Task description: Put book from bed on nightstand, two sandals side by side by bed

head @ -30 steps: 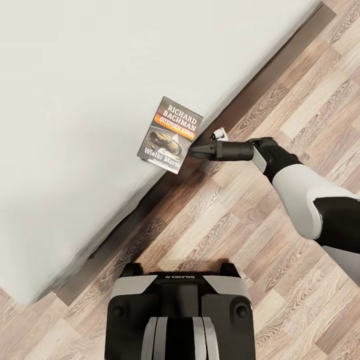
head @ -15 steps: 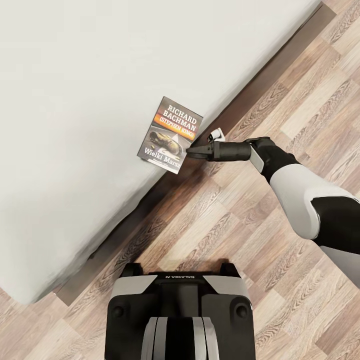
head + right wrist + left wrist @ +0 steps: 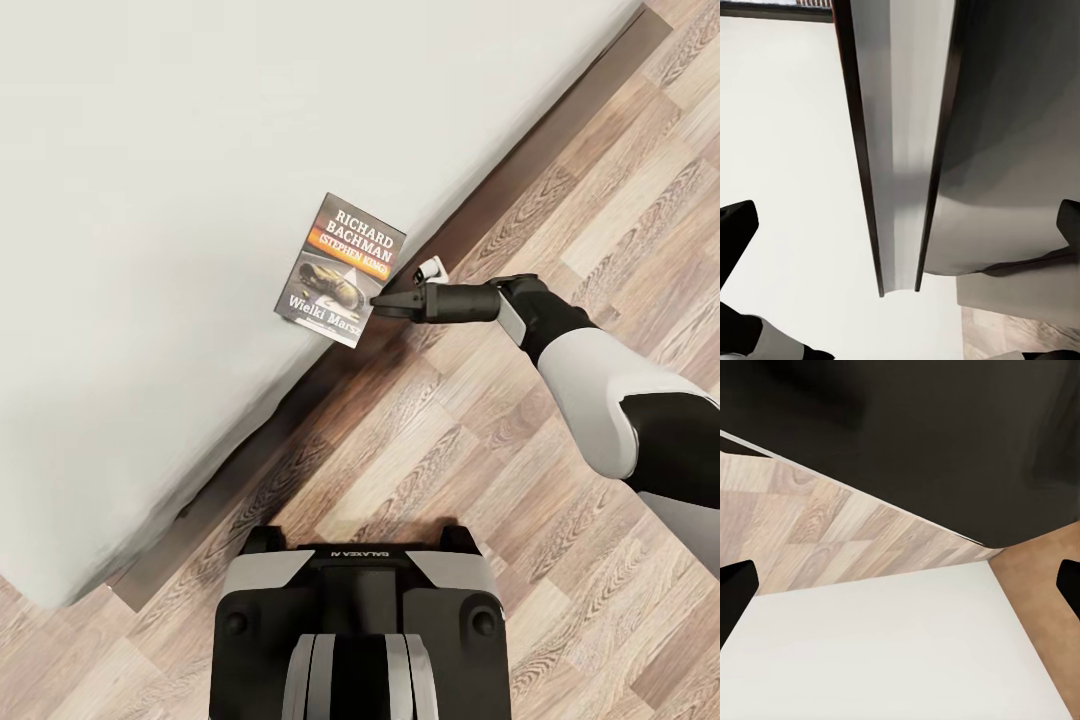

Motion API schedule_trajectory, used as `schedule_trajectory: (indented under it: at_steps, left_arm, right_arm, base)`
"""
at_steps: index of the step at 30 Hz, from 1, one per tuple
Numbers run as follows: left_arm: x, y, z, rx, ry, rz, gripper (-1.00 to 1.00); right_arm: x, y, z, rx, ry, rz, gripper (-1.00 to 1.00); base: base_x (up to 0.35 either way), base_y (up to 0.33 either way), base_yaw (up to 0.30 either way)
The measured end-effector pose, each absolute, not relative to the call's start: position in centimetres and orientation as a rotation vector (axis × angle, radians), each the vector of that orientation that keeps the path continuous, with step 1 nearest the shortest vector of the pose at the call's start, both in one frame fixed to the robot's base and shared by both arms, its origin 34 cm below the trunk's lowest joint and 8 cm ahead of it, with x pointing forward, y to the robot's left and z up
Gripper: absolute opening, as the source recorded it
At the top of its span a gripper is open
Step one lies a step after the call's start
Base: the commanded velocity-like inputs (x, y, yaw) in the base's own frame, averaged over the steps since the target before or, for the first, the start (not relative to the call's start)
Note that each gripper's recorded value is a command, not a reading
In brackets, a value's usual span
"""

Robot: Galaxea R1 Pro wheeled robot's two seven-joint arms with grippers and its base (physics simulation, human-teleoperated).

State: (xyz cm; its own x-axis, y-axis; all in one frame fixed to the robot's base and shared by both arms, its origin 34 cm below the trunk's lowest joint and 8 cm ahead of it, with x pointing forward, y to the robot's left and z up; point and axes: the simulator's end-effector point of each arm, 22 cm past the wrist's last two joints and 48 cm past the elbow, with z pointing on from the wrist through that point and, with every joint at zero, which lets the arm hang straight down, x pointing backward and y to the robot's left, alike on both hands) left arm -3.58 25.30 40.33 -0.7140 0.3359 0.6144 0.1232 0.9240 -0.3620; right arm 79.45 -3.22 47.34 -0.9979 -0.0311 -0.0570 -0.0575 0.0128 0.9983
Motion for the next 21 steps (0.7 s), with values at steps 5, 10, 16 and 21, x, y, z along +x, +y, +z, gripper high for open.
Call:
schedule_trajectory:
  at_steps: [5,10,16,21]
  left_arm:
    - [-3.58,25.27,40.33,-0.324,-2.359,0.385,1.0]
    - [-3.58,25.23,40.34,-0.324,-2.359,0.386,1.0]
    - [-3.58,25.24,40.33,-0.324,-2.359,0.386,1.0]
    - [-3.58,25.19,40.33,-0.324,-2.359,0.386,1.0]
  right_arm:
    - [79.41,-3.19,47.31,-0.096,2.223,2.193,1.0]
    - [79.4,-3.17,47.31,-0.096,2.222,2.194,1.0]
    - [79.4,-3.17,47.32,-0.096,2.222,2.194,1.0]
    - [79.41,-3.13,47.35,-0.097,2.221,2.194,1.0]
  base:
    - [0.0,0.0,0.0]
    - [0.0,0.0,0.0]
    - [0.0,0.0,0.0]
    - [0.0,0.0,0.0]
